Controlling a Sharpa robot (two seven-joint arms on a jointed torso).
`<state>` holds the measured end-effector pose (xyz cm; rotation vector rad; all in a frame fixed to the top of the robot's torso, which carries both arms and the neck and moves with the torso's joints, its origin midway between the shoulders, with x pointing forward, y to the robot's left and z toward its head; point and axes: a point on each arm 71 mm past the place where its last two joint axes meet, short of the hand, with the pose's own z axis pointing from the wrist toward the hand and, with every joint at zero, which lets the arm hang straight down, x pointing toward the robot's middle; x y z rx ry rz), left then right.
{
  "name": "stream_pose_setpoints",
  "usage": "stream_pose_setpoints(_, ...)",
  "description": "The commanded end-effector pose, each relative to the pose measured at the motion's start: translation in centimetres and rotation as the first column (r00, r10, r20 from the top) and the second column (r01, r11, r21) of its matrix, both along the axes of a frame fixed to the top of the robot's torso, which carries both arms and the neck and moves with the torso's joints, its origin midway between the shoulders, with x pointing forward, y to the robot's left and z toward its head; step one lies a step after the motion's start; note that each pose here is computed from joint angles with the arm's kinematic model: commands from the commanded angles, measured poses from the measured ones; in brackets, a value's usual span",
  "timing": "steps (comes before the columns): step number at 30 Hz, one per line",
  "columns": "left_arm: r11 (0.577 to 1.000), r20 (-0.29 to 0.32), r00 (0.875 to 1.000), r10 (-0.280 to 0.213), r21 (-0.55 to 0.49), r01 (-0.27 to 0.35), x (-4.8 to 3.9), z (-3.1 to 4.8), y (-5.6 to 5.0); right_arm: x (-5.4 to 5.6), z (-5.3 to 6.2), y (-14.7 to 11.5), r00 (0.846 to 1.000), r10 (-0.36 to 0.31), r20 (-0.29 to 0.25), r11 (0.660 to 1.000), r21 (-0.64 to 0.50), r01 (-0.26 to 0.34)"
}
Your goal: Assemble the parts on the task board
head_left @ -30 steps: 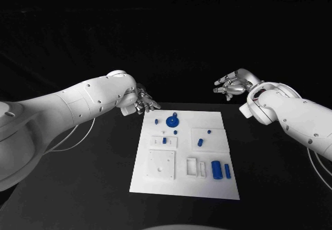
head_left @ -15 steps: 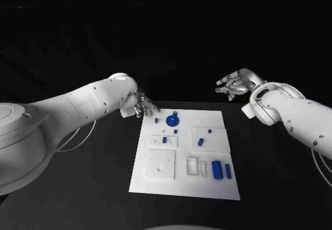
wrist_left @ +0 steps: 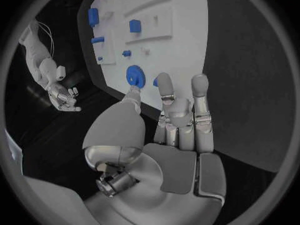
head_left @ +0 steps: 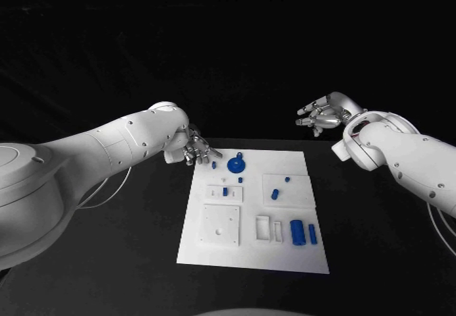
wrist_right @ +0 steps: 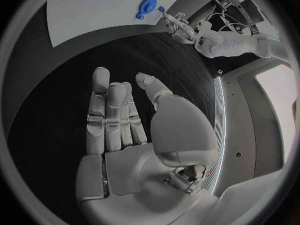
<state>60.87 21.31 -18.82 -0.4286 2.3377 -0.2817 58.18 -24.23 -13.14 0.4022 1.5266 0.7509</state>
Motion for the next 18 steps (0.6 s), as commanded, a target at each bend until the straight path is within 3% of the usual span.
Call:
stream_pose_setpoints(1,0.999,-0.032,0.999,-0.040,-0.002,0.040,-0.21,-0.21,-0.38,0.01,0.03,0.10,1.000,0.007,0.000,1.000,-0.005,-0.007)
stream_pose_setpoints(18,0.999,-0.031,0.998,-0.045,-0.001,0.045,-0.29,-0.87,-0.45,0.05,-0.02,0.35,1.000,0.012,-0.003,1.000,-0.004,-0.012)
